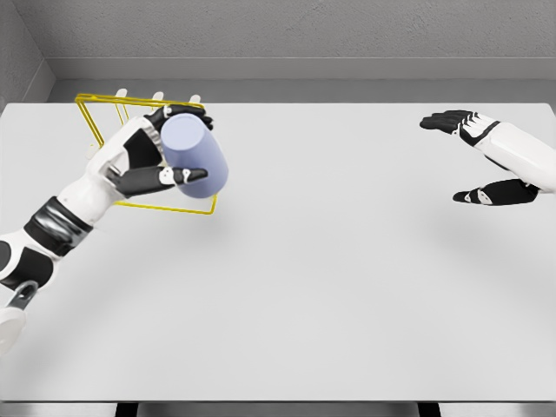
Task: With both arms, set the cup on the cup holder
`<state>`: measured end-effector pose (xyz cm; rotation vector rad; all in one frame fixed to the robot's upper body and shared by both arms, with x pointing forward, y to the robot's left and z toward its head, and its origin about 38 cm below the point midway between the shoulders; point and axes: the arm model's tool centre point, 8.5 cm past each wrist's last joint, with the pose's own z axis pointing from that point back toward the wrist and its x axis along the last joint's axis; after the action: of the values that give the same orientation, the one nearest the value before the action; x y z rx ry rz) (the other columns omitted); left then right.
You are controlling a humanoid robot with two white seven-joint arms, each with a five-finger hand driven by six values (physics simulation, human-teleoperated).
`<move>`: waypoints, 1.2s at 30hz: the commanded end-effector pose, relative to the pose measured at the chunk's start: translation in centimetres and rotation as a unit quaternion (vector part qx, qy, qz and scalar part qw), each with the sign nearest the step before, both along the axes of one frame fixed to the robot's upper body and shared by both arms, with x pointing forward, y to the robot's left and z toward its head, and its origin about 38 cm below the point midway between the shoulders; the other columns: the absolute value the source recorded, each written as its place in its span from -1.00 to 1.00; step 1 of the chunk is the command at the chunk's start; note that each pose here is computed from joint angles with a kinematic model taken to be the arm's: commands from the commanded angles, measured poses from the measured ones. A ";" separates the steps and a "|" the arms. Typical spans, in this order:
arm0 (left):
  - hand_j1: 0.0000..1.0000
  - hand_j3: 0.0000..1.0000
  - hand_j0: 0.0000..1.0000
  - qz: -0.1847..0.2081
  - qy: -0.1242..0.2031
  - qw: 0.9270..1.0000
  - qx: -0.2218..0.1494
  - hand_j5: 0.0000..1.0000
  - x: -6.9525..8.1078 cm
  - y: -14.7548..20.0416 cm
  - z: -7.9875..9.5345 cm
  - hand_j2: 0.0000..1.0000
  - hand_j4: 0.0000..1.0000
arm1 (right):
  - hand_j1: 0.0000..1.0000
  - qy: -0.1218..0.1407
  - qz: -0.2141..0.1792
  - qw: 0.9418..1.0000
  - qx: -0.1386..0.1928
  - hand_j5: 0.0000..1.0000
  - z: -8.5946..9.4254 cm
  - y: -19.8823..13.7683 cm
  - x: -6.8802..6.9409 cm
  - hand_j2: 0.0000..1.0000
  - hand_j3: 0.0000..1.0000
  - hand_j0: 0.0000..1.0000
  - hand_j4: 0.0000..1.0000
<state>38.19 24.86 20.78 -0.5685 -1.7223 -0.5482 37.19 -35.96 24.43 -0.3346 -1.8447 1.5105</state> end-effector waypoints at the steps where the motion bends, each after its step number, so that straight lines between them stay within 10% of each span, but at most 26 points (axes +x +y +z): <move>1: 0.36 0.36 0.36 0.005 -0.003 1.000 0.000 0.36 0.1 0.7 0.4 0.36 0.36 | 1.00 0.001 -0.001 1.000 0.004 1.00 0.0 -0.1 0.0 1.00 1.00 1.00 1.00; 36: 0.39 0.39 0.39 0.056 0.004 0.998 -0.004 0.39 2.7 3.6 0.6 0.39 0.39 | 1.00 0.004 -0.003 1.000 0.004 1.00 -0.2 -0.2 0.0 1.00 1.00 1.00 1.00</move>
<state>40.79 28.39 21.55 -0.4749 -1.7425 -0.4696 37.23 -36.12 24.21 -0.3328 -1.8381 1.5049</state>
